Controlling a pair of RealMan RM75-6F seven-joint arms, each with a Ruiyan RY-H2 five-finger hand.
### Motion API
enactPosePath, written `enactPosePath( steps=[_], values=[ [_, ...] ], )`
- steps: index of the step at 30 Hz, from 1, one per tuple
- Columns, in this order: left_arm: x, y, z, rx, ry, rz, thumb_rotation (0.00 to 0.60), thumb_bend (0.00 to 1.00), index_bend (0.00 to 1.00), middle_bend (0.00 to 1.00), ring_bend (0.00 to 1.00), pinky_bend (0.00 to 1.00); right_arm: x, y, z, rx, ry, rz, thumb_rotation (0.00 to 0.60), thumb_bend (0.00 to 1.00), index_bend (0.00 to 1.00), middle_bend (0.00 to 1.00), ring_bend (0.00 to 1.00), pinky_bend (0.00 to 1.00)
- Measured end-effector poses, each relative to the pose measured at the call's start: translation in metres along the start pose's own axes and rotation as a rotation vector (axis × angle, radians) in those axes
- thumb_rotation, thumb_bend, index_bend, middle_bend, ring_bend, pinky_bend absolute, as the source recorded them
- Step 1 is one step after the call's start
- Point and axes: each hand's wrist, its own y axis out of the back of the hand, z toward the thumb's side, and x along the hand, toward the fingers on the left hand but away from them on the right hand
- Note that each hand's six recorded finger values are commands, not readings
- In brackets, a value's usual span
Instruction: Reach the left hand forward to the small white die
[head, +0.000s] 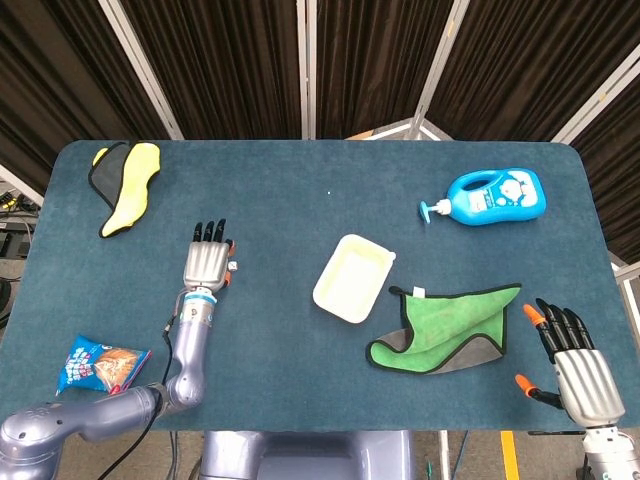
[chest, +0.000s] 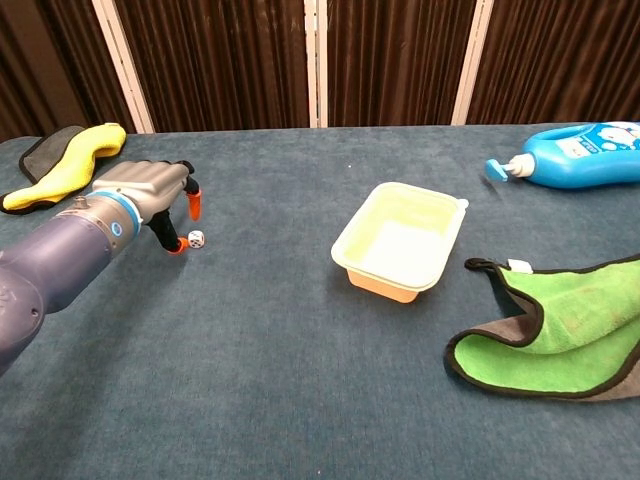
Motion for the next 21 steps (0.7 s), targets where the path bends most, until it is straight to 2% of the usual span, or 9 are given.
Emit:
enactPosePath(
  steps=[13,16,21],
  values=[
    [0.006,-0.007,0.005,-0.002,-0.006,-0.004,0.6,0.36,0.44,0.0,0.0,0.0,0.0,0.001,0.0,0.004,0.002,-0.007,0.6,0.09,0.06,0.0,0.0,0.0],
    [0.007,-0.011,0.004,0.006,-0.001,-0.011,0.6,0.39,0.44,0.0,0.0,0.0,0.0,0.003,0.0,-0.001,0.002,-0.017,0.6,0.09,0.06,0.0,0.0,0.0],
    [0.007,-0.011,0.005,-0.003,-0.003,-0.006,0.6,0.48,0.51,0.0,0.0,0.0,0.001,0.005,0.001,-0.007,0.009,-0.029,0.6,0.09,0.06,0.0,0.0,0.0]
  ],
)
